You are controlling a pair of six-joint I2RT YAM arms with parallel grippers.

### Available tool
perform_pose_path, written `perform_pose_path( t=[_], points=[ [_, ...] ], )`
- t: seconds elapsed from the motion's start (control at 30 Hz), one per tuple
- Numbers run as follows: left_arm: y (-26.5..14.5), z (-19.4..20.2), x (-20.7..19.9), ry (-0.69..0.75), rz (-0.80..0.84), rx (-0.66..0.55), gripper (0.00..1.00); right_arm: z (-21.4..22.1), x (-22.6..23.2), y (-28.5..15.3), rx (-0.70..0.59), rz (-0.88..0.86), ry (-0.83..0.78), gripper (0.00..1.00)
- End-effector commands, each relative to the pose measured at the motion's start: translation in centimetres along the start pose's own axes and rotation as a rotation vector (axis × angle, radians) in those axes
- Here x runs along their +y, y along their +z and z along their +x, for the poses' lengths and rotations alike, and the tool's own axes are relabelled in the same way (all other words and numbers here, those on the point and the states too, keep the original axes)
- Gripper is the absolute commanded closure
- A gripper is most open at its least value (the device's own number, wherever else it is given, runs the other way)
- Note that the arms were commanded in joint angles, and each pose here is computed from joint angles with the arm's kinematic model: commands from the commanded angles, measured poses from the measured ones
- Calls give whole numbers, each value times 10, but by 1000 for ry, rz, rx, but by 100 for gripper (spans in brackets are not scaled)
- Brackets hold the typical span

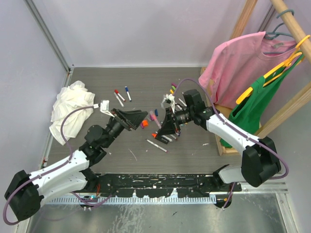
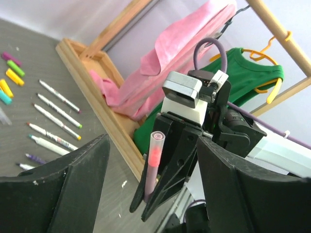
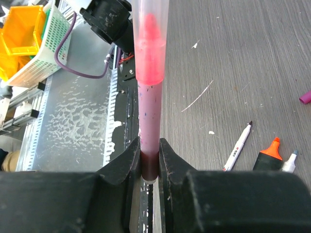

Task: Open the pen caps
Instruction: Open the pen cap from the pen.

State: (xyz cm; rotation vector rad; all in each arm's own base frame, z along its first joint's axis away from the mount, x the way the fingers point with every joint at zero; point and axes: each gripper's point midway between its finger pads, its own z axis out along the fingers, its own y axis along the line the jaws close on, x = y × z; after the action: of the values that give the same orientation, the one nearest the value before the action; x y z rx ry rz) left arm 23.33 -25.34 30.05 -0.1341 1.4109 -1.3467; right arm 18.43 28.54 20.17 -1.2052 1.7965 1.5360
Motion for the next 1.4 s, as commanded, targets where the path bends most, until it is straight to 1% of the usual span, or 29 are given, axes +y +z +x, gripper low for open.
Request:
perform_pose_path(
  t=[0.0,0.13,0.33,0.5,0.57,0.7,0.8,0.97,1.23,1.3,1.33,1.37],
  points=[
    [6,8,6,-66,-118,95,28,-16,-3,-2,-13,32,-72,99],
    [12,13,11,-83,-192,122,33,-15,-8,-2,-7,52,-64,99],
    [20,25,3,-27,-251,114,35,-13,-13,-1,1,65,-53,99],
    [28,33,2,-13,-261,127,45,-12,-15,-1,5,71,-45,99],
    [31,34,3,-11,-267,128,48,-12,-14,-1,7,70,-44,99],
    [33,32,5,1,-280,117,49,-11,-15,-1,8,72,-43,99],
    [35,28,3,14,-282,107,54,-11,-15,0,12,70,-40,99],
    [40,33,2,18,-280,130,62,-10,-16,1,18,75,-41,99],
    [40,40,3,8,-274,156,82,-10,-18,1,21,90,-46,99],
    [40,41,3,10,-268,159,89,-9,-18,1,22,89,-46,99],
    [40,41,2,11,-263,160,96,-10,-18,1,21,90,-47,97],
    [39,42,2,14,-258,158,100,-10,-18,1,21,90,-47,89]
  ],
)
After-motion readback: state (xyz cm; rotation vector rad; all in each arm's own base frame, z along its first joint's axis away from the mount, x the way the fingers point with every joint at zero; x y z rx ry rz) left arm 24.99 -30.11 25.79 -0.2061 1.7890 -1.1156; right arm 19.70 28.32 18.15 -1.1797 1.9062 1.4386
